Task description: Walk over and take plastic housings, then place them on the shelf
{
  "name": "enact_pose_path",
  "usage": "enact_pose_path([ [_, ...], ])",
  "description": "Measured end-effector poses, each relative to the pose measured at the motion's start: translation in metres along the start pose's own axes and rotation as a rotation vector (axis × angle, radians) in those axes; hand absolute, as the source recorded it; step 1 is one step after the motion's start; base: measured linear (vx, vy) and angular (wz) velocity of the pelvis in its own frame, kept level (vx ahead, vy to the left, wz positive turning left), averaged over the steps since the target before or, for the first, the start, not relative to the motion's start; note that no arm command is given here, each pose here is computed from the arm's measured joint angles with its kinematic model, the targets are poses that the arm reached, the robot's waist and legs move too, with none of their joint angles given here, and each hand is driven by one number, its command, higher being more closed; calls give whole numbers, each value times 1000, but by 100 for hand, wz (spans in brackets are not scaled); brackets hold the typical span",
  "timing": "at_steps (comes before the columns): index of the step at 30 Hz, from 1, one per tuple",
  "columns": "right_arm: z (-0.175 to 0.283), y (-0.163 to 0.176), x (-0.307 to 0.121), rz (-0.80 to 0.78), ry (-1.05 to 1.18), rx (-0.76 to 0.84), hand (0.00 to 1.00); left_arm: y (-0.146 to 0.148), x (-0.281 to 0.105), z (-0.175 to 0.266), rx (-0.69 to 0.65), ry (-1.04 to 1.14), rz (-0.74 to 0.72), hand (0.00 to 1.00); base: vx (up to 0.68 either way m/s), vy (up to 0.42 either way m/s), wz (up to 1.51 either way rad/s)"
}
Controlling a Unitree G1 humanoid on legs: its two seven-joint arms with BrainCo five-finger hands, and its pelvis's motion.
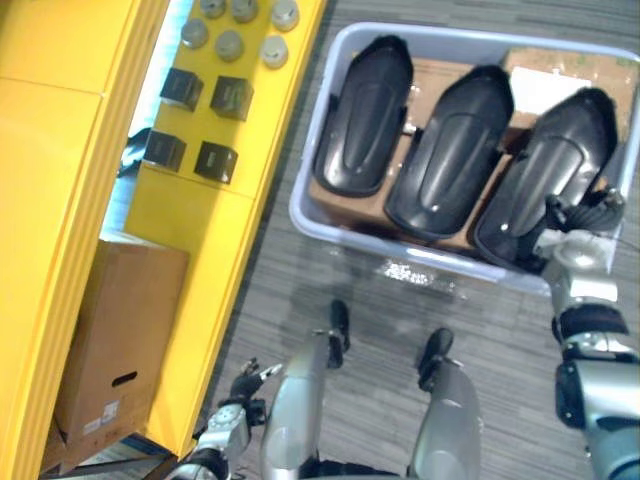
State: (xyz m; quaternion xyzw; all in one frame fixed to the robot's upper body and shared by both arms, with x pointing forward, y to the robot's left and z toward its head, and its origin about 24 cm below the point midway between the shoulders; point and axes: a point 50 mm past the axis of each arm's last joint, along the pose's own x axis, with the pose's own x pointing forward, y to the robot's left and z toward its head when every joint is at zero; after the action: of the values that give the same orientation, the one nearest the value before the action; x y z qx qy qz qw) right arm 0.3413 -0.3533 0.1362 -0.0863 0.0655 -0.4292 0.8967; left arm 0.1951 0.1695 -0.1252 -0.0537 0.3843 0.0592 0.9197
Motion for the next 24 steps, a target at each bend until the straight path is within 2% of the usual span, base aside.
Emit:
enact_pose_path([
  [9, -24, -6, 1, -60, 120, -117, 100, 2, -1, -6, 27, 29, -3, 0, 23, -38, 8],
  [21, -42, -5, -5, -83, 95, -250, 100, 3, 0, 3, 25, -5, -13, 0, -18, -9, 0],
  [24, -36, -1, -9, -82, 24, -277, 100, 8, -3, 3, 1, -25, 0, 0, 17, 5, -9],
])
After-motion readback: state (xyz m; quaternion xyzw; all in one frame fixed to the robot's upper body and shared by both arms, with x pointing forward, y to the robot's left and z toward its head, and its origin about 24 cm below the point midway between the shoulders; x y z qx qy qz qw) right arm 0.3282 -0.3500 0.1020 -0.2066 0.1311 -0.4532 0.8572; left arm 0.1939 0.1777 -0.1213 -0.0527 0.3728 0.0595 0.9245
